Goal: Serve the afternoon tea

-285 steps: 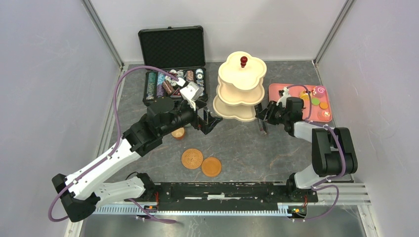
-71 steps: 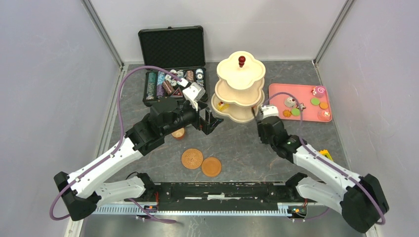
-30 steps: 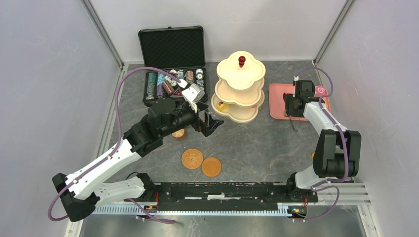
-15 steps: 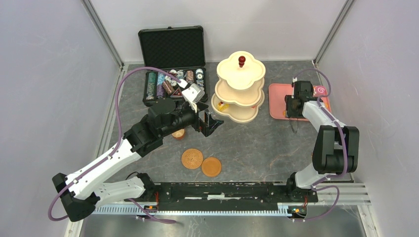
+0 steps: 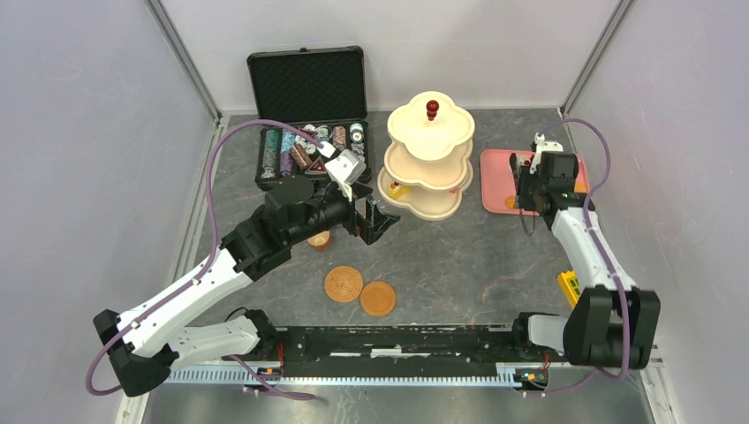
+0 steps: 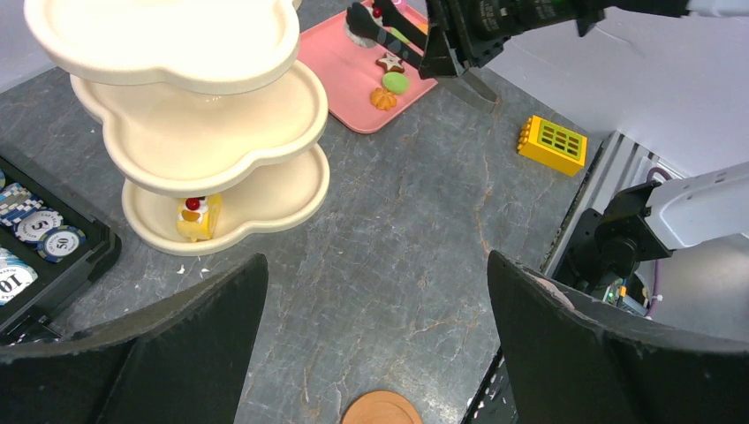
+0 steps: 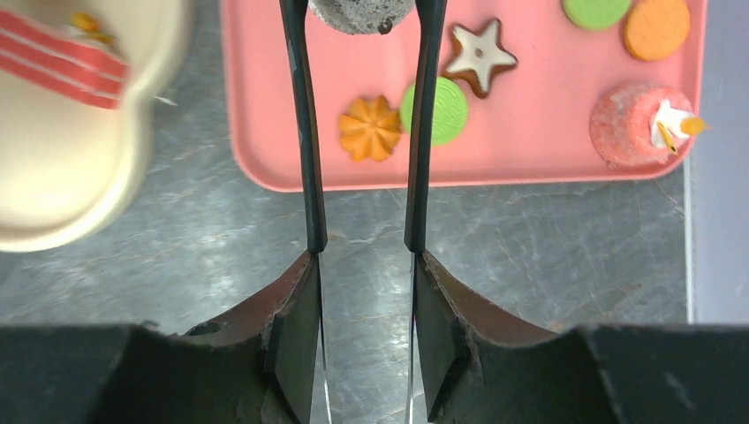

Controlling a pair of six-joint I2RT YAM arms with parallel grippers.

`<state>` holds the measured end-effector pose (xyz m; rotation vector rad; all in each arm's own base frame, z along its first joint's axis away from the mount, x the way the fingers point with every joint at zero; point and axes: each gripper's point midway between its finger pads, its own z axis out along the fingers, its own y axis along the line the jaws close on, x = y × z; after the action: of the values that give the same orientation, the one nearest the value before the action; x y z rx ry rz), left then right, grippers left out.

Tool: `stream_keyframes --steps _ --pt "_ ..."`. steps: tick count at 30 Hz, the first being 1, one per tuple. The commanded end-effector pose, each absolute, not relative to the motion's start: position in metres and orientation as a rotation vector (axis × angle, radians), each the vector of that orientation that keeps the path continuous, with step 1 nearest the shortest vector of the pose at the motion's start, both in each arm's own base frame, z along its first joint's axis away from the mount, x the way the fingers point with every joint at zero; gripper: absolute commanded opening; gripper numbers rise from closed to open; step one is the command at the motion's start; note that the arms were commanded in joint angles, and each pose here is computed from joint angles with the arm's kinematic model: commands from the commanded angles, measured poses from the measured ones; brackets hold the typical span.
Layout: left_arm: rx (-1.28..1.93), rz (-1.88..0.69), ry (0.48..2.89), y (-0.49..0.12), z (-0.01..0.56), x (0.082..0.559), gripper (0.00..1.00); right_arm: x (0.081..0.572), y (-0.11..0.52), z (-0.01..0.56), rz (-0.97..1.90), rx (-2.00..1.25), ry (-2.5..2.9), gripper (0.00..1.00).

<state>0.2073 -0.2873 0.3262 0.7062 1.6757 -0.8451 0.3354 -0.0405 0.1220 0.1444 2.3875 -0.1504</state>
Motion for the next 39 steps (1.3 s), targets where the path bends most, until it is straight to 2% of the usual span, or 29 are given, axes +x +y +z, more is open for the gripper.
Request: stream_keyframes --steps 1,4,10,18,27,33,39 --pt "0.666 -0.908 1.644 -0.292 0.343 0.204 1.00 0.343 0.008 0.154 0.146 0.002 2.232 0.15" --pt "0.666 -0.908 1.645 -0.292 0.343 0.204 1.00 0.343 0.051 0.171 0.275 -0.106 2.174 0.16" --pt "0.663 -0.901 1.651 -0.292 0.341 0.205 1.00 0.353 0.097 0.187 0.304 -0.187 2.141 0.16" --pt "0.664 -0.894 1.652 -0.292 0.340 0.206 1.00 0.363 0.089 0.191 0.172 -0.148 2.149 0.15" --pt "0.663 -0.895 1.650 -0.291 0.341 0.206 1.00 0.384 0.113 0.196 0.237 -0.243 2.148 0.16" --pt "0.663 -0.890 1.657 -0.292 0.338 0.207 1.00 0.398 0.123 0.201 0.229 -0.247 2.138 0.23" --pt "0.668 -0.894 1.664 -0.294 0.336 0.207 1.00 0.407 0.122 0.193 0.209 -0.234 2.168 0.40"
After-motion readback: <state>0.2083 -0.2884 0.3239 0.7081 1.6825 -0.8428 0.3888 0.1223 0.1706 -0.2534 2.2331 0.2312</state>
